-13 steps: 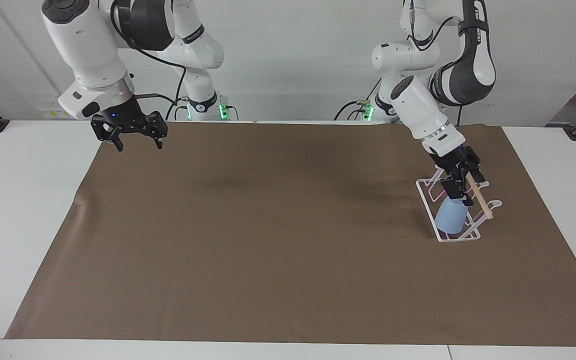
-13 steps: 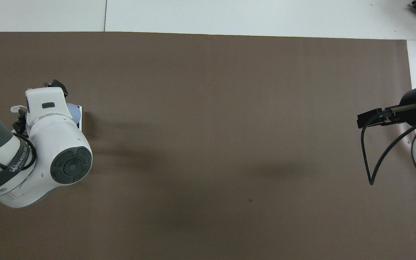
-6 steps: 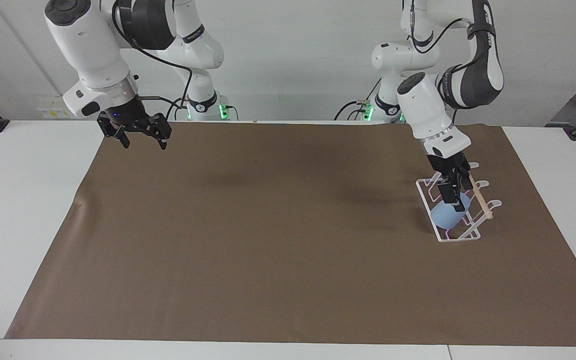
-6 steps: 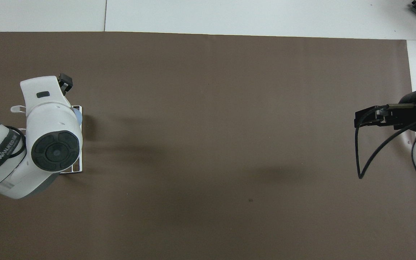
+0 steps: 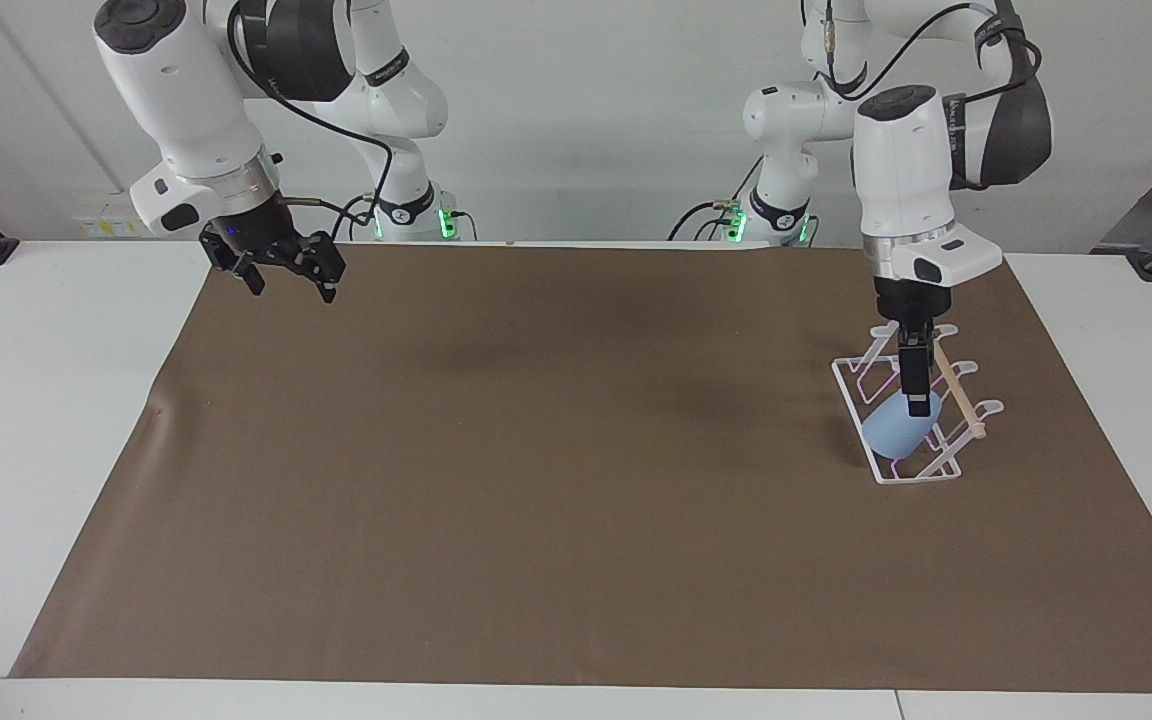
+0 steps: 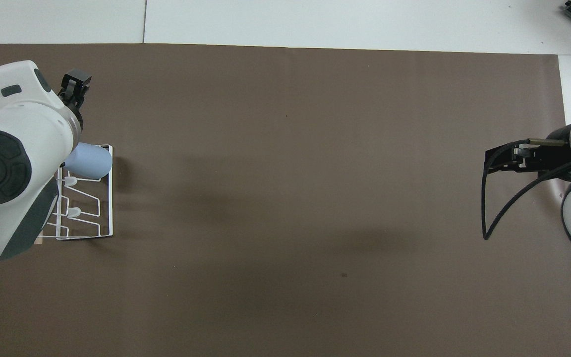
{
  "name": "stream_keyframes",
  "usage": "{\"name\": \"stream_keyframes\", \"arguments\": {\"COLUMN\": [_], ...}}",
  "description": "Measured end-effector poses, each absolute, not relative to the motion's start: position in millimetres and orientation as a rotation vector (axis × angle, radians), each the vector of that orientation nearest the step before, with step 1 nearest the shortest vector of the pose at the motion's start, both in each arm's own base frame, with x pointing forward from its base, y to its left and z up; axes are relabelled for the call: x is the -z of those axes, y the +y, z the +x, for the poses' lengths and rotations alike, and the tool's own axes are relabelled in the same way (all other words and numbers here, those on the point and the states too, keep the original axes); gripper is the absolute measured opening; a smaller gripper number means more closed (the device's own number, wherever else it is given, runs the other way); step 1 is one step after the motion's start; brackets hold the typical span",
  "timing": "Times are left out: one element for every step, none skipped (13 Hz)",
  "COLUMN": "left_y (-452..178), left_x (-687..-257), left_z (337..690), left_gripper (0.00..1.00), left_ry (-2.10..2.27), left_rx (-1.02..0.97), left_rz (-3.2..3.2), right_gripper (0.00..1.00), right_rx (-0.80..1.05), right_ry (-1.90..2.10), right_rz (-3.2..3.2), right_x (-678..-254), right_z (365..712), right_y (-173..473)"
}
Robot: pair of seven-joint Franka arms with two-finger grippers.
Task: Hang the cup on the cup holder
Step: 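Lower the cup onto the rack peg and open the left gripper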
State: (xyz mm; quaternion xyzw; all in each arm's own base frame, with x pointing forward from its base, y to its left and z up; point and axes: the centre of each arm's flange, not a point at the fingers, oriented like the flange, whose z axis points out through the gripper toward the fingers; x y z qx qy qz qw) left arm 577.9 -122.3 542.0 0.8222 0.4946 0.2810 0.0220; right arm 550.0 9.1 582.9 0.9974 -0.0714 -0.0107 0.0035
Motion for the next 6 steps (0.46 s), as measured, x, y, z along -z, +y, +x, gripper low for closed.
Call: {"name": "stream_keyframes", "arguments": {"left_y": [-121, -119, -117, -115, -114, -113], "left_x": [-554, -564, -571, -575, -577, -580], "left_z": [578, 577, 575, 572, 569, 566], "left_gripper": [1.0, 1.0, 1.0, 1.0, 1.0, 1.0], "left_ry": [1.515, 1.473, 1.41, 1.321, 1.224, 1.147], "left_rx": [-0.82, -0.764, -0.711, -0.657, -0.614, -0.579], "left_rz": [2.581, 2.641, 2.726, 2.832, 2.918, 2.963], "right_gripper": [1.0, 1.0, 1.0, 1.0, 1.0, 1.0], "right_rx": [0.036, 0.04, 0.041, 0.042, 0.043, 0.053], "right_ry": [-0.224, -0.224, -0.224, -0.225, -0.225, -0.224], "right_rz": [3.126, 3.126, 3.126, 3.126, 3.126, 3.125], "right_x": [-583, -582, -582, -582, -581, -581], "right_z": [550, 549, 549, 549, 549, 548], "right_y": [9, 9, 9, 9, 9, 9]}}
